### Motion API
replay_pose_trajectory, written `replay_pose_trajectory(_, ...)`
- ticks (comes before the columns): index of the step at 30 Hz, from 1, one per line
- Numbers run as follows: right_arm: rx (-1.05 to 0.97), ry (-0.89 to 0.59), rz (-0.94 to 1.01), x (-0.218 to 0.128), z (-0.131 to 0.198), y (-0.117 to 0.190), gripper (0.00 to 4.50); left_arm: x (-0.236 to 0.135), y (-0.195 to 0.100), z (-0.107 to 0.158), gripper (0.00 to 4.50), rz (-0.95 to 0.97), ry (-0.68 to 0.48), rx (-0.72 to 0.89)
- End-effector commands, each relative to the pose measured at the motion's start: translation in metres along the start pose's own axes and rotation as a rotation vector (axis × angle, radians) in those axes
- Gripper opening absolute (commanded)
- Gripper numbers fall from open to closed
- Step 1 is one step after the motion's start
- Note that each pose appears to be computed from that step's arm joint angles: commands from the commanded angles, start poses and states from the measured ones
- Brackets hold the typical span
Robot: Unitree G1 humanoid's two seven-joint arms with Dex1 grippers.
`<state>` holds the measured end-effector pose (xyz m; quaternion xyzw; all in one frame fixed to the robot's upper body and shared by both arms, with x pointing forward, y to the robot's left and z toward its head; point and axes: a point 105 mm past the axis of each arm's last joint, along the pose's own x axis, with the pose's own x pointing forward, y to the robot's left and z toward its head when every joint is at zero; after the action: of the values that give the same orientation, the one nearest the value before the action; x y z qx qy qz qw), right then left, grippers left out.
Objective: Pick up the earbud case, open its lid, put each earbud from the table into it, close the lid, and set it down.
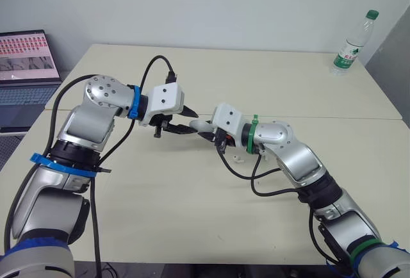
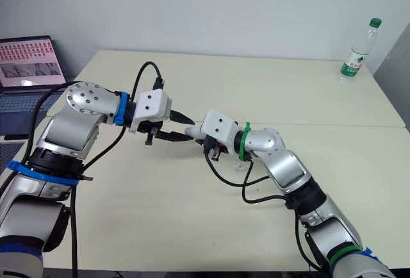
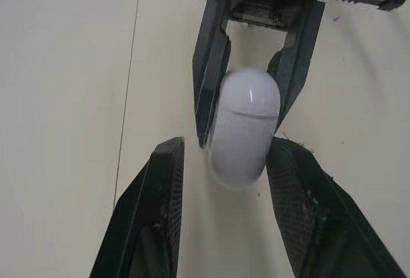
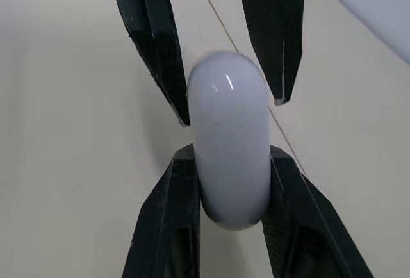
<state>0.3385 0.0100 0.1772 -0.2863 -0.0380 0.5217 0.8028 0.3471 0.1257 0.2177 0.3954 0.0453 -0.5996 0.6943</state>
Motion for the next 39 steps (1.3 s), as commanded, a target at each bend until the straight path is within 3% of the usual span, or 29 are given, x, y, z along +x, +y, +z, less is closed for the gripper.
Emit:
replay_pose_trajectory(1, -0.074, -0.061, 0.003, 0.0, 0.022, 0.0, 0.94, -0.002, 0.008, 0.014, 1.98, 0.021, -0.017, 0.035)
replay_pose_trajectory(9, -0.076, -0.074, 0.001, 0.002, 0.027, -0.002, 0.94, 0.001, 0.004, 0.008, 1.98, -0.006, 0.002, 0.042)
replay_pose_trajectory(14, -0.082, -0.081, 0.001, 0.002, 0.029, -0.003, 0.94, -0.001, 0.0, 0.005, 0.87, -0.025, 0.004, 0.031)
replay_pose_trajectory(21, -0.084, -0.086, 0.01, 0.002, 0.029, -0.004, 0.94, -0.003, 0.0, 0.001, 0.84, -0.024, 0.016, 0.005)
replay_pose_trajectory(26, -0.017, -0.124, 0.005, -0.01, 0.028, -0.007, 2.45, -0.011, 0.001, -0.006, 0.84, 0.011, -0.045, -0.193)
replay_pose_trajectory(31, 0.09, -0.167, -0.037, -0.031, 0.03, -0.015, 4.36, -0.019, 0.003, -0.013, 0.84, 0.077, -0.163, -0.439)
replay_pose_trajectory(39, 0.123, -0.174, -0.156, -0.038, 0.031, -0.033, 4.47, -0.017, -0.006, 0.002, 0.84, 0.078, -0.293, -0.575)
